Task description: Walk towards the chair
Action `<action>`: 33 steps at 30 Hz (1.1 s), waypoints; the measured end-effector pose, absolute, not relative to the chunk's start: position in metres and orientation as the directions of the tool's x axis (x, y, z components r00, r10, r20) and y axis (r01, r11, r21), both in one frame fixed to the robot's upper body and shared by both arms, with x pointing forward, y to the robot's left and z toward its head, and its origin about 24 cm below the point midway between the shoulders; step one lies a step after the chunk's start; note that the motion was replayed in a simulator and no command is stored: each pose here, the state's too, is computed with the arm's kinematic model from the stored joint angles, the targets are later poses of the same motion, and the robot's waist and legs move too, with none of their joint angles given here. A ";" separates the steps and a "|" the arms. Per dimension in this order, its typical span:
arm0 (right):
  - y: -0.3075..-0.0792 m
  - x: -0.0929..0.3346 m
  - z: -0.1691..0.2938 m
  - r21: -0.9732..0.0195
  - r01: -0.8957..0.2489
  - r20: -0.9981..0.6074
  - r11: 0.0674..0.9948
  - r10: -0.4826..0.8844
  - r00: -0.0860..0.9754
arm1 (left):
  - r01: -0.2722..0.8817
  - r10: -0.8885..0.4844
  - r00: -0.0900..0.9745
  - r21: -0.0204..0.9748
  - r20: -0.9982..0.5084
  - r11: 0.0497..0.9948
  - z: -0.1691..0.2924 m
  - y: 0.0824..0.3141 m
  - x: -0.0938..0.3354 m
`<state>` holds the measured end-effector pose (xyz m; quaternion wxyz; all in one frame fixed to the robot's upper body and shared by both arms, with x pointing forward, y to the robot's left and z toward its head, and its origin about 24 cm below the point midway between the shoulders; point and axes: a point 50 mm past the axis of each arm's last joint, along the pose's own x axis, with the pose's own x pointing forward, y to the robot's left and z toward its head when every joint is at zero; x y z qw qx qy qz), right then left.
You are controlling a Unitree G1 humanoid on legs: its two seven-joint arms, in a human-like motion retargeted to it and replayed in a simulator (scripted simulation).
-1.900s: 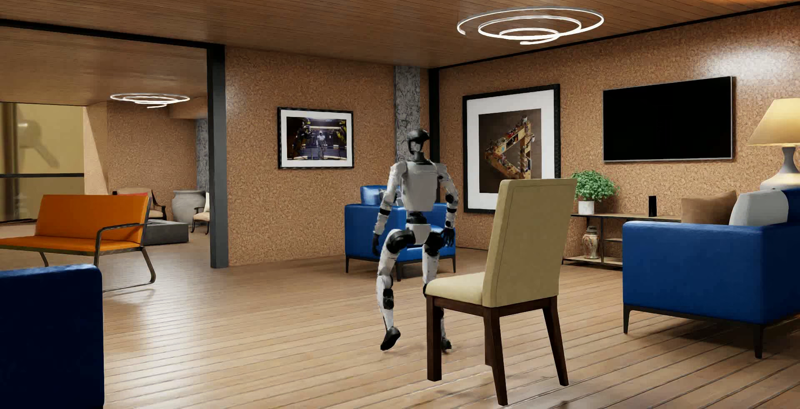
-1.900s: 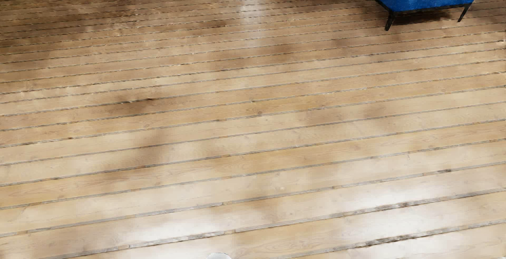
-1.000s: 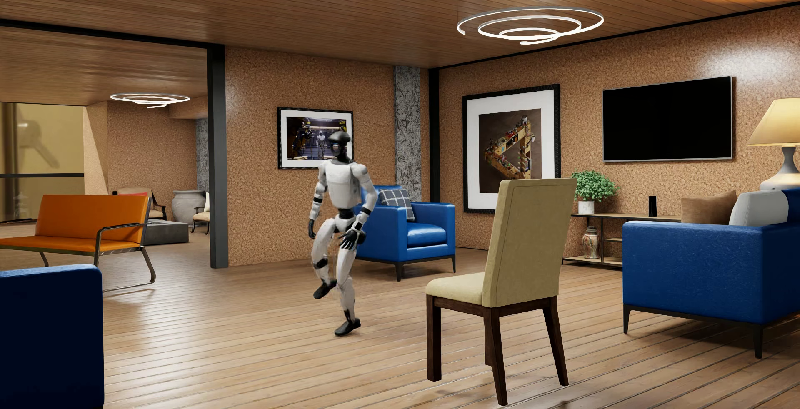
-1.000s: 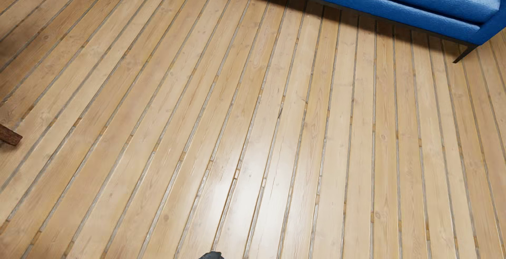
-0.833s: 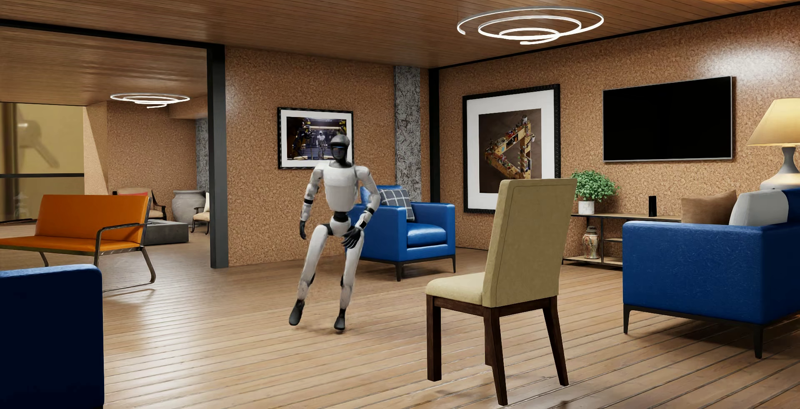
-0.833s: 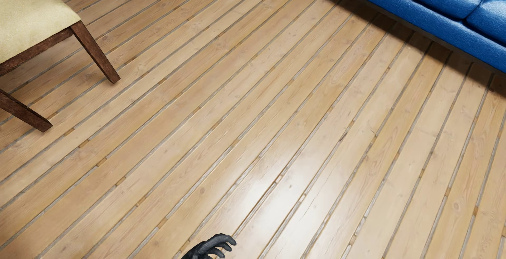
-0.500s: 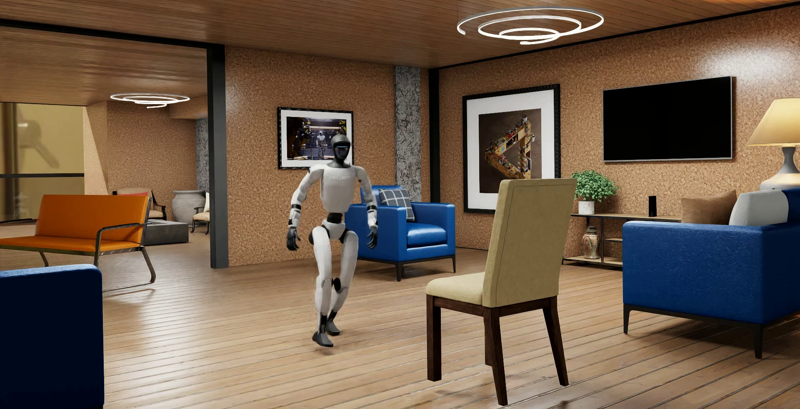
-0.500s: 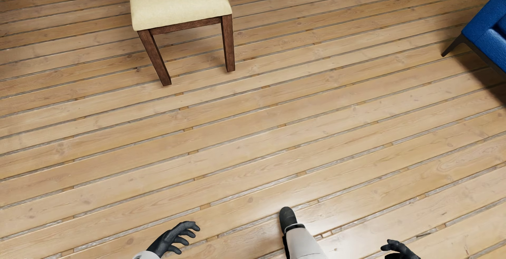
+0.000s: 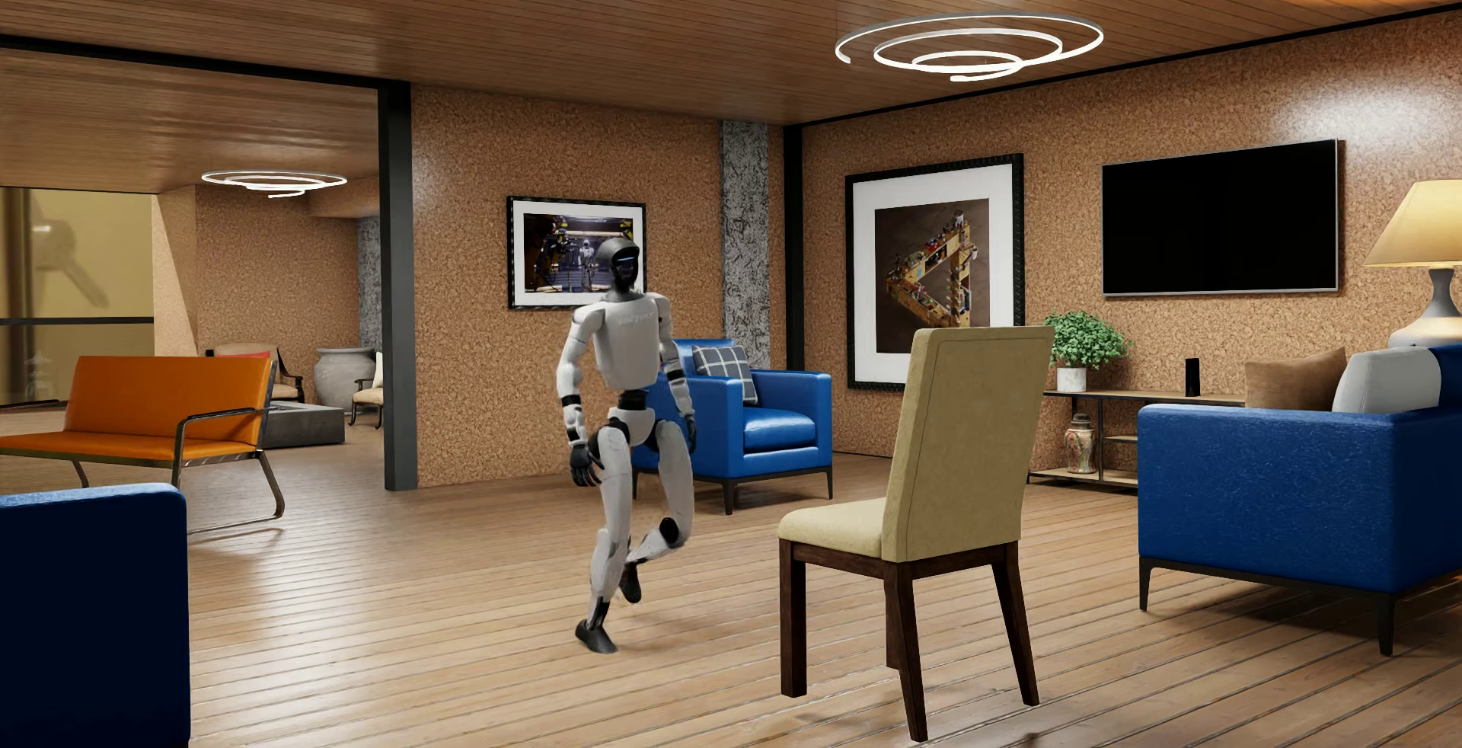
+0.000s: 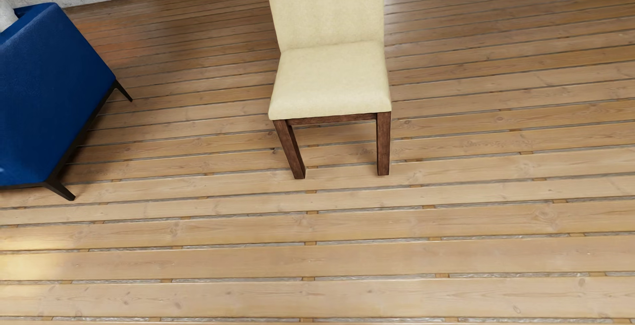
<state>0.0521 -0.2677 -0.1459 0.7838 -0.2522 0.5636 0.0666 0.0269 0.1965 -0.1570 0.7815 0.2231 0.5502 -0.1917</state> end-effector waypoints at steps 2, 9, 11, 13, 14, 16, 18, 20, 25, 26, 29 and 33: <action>-0.260 0.045 -0.148 -0.298 -0.398 -0.924 0.868 -0.158 0.348 | 0.525 -0.014 0.304 0.155 -0.953 0.837 -0.157 0.209 0.020; -0.245 0.029 -0.152 -0.243 -0.482 -0.946 0.841 -0.096 0.311 | 0.445 0.051 0.365 0.222 -0.930 0.867 -0.149 0.230 0.034; -0.253 0.029 -0.150 -0.262 -0.475 -0.944 0.840 -0.121 0.306 | 0.447 0.031 0.365 0.205 -0.930 0.871 -0.150 0.223 0.032; -0.265 0.030 -0.148 -0.290 -0.435 -0.937 0.852 -0.161 0.308 | 0.460 0.003 0.354 0.177 -0.935 0.870 -0.151 0.213 0.026; -0.270 0.031 -0.146 -0.305 -0.405 -0.932 0.862 -0.183 0.313 | 0.471 -0.012 0.343 0.161 -0.939 0.868 -0.152 0.208 0.022; -0.275 0.036 -0.145 -0.324 -0.342 -0.921 0.882 -0.210 0.329 | 0.503 -0.029 0.305 0.135 -0.952 0.853 -0.155 0.203 0.013; -0.270 0.043 -0.145 -0.320 -0.306 -0.913 0.897 -0.206 0.352 | 0.542 -0.022 0.268 0.132 -0.963 0.830 -0.158 0.206 0.008; -0.260 0.058 -0.144 -0.310 -0.327 -0.900 0.893 -0.164 0.404 | 0.562 -0.002 0.277 0.160 -0.961 0.811 -0.157 0.216 0.015; -0.236 0.101 -0.131 -0.303 -0.331 -0.828 0.894 -0.075 0.555 | 0.505 0.114 0.416 0.334 -0.902 0.796 -0.139 0.262 0.072; -0.236 0.103 -0.130 -0.304 -0.328 -0.824 0.895 -0.074 0.562 | 0.475 0.139 0.449 0.368 -0.883 0.799 -0.134 0.270 0.085; -0.235 0.094 -0.133 -0.296 -0.351 -0.841 0.888 -0.069 0.536 | 0.396 0.174 0.563 0.449 -0.808 0.801 -0.114 0.285 0.125; -0.228 0.052 -0.153 -0.236 -0.432 -0.924 0.871 -0.063 0.377 | 0.367 0.128 0.705 0.513 -0.698 0.776 -0.085 0.281 0.174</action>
